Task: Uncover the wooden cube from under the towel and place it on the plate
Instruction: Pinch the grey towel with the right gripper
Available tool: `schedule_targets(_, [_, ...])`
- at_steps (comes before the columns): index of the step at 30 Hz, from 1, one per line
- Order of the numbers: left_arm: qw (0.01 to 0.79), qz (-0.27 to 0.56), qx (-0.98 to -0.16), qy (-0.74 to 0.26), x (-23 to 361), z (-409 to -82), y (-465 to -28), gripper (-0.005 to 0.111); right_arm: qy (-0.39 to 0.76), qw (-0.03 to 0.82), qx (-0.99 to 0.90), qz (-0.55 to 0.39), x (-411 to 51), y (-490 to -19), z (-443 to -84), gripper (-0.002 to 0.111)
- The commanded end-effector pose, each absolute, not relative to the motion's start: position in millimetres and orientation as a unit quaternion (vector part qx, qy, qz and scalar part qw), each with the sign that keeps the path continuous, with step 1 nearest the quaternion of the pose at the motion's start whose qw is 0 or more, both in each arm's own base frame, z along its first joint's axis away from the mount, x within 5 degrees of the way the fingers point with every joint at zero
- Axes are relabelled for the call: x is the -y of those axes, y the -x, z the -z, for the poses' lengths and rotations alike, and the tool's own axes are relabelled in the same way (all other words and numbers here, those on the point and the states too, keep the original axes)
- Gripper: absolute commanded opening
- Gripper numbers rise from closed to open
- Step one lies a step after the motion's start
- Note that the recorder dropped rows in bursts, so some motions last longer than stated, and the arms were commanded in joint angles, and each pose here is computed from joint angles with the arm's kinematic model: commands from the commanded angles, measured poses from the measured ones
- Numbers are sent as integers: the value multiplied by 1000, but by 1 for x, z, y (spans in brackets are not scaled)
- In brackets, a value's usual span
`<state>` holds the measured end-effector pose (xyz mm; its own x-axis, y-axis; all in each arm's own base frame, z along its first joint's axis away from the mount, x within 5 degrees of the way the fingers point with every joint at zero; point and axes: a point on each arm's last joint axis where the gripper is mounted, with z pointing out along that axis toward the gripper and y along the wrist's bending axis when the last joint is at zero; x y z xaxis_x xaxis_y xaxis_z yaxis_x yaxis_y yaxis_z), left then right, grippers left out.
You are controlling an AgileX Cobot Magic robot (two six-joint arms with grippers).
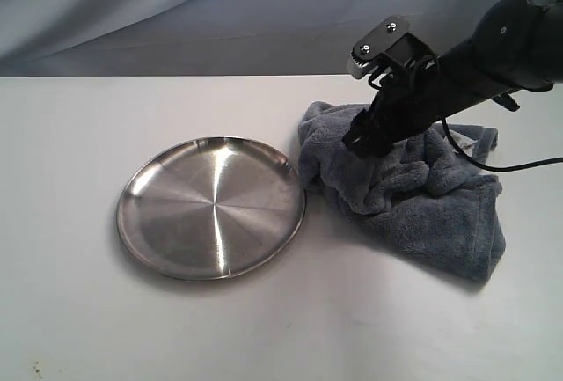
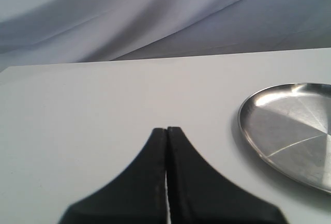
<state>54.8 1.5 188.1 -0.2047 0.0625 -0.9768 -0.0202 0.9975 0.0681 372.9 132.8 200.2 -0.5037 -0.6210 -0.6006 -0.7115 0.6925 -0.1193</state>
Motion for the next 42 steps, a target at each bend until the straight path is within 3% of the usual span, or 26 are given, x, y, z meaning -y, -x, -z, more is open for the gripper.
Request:
schedule_targets(1, [633, -32, -773, -12, -1, -187, -55, 0, 404, 312, -857, -71, -141, -370, -202, 105])
schedule_targets(16, [633, -32, -773, -12, -1, -187, -55, 0, 401, 316, -857, -70, -145, -369, -202, 105])
schedule_targets(26, [633, -32, -773, -12, -1, -187, -55, 0, 406, 288, -865, -61, -146, -377, -170, 102])
schedule_targets(29, [633, -32, -773, -12, -1, -187, -55, 0, 403, 285, -867, -61, -146, -378, -166, 91])
schedule_targets(31, [633, -32, -773, -12, -1, -187, -55, 0, 403, 285, -867, -61, -146, -378, -166, 74])
schedule_targets(36, [633, -32, -773, -12, -1, -187, -55, 0, 407, 272, -869, -67, -146, -375, -164, 16])
schedule_targets(38, [633, -32, -773, -12, -1, -187, -55, 0, 410, 263, -871, -72, -146, -373, -164, 0])
schedule_targets(42, [633, -32, -773, -12, -1, -187, -55, 0, 414, 250, -872, -81, -147, -370, -165, 0])
